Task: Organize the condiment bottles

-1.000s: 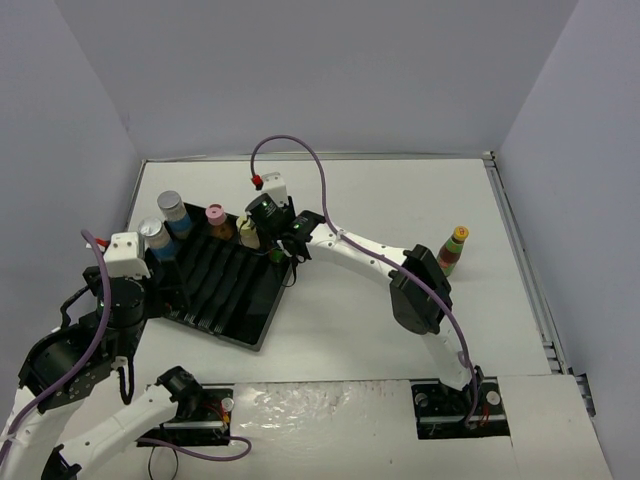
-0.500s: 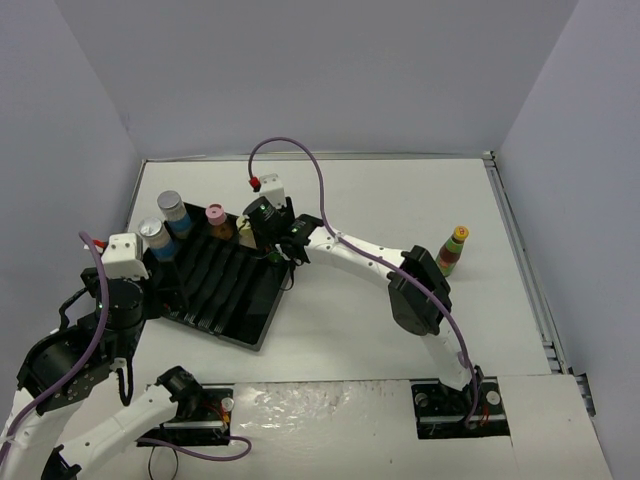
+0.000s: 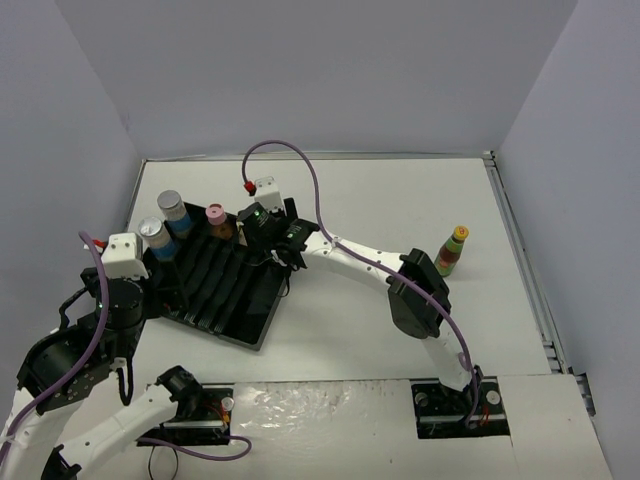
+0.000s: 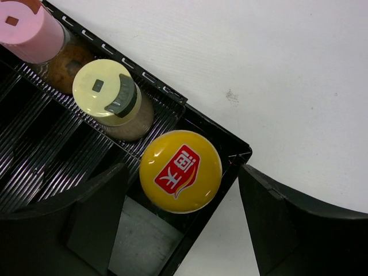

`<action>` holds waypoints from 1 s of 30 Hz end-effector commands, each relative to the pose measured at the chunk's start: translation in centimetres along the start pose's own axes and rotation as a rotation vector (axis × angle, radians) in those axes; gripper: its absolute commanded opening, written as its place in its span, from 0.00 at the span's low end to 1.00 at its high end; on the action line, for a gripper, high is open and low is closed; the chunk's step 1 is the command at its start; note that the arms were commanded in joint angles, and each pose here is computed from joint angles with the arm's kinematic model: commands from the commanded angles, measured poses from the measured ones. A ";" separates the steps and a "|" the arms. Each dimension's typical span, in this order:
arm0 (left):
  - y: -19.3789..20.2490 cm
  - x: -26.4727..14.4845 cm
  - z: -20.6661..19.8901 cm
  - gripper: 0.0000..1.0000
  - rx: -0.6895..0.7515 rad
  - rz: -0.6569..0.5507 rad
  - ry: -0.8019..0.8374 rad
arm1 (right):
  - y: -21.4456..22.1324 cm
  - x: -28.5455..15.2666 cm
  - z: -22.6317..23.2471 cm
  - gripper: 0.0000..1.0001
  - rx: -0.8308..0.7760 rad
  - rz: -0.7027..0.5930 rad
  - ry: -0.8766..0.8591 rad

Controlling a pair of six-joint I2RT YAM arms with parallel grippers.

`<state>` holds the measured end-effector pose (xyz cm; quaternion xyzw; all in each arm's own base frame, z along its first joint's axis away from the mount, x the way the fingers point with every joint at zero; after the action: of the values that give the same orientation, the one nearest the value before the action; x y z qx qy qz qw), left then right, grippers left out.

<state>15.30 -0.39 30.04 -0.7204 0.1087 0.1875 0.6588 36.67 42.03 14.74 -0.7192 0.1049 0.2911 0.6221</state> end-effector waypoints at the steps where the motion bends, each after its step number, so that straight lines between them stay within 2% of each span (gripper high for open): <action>1: -1.2 -0.2 -0.2 0.94 -0.032 -0.035 0.003 | -7.1 -6.0 -1.3 0.75 0.067 -0.148 0.016; 7: -1.2 -0.5 0.0 0.94 -0.038 -0.037 0.010 | -8.8 -10.1 -2.9 0.77 0.067 -0.192 0.052; 13: -1.1 -1.1 0.2 0.94 -0.053 -0.040 0.029 | -8.7 -13.5 -8.7 0.79 0.104 -0.240 0.212; 16: -1.4 -1.3 0.2 0.94 -0.056 -0.050 0.041 | -7.9 -14.0 -14.6 0.80 0.167 -0.244 0.367; 19: -1.6 -1.5 -0.1 0.94 -0.054 -0.052 0.058 | -5.3 -12.3 -19.8 0.80 0.232 -0.187 0.467; 22: -1.7 -1.4 -0.4 0.94 -0.050 -0.050 0.069 | -4.0 -12.4 -25.6 0.82 0.316 -0.174 0.576; 27: -1.4 -1.1 -0.8 0.94 -0.047 -0.046 0.085 | -1.6 -13.1 -30.5 0.83 0.376 -0.151 0.679; 30: -1.2 -1.0 -0.9 0.94 -0.050 -0.047 0.093 | -1.2 -14.1 -31.7 0.84 0.397 -0.162 0.700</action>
<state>14.36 -0.44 30.23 -0.7322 0.1217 0.1686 0.6486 35.82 10.69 21.29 -0.6855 0.3329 0.0152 0.6474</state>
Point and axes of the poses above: each gripper's point midway between its finger pads, its own x axis out along the fingers, its own z axis along the line the jaws close on, y = z × x, the point moved 1 cm from there along -x, back along the fingers, and after that the axes turned 2 degrees about -x, right-handed, at the moved point
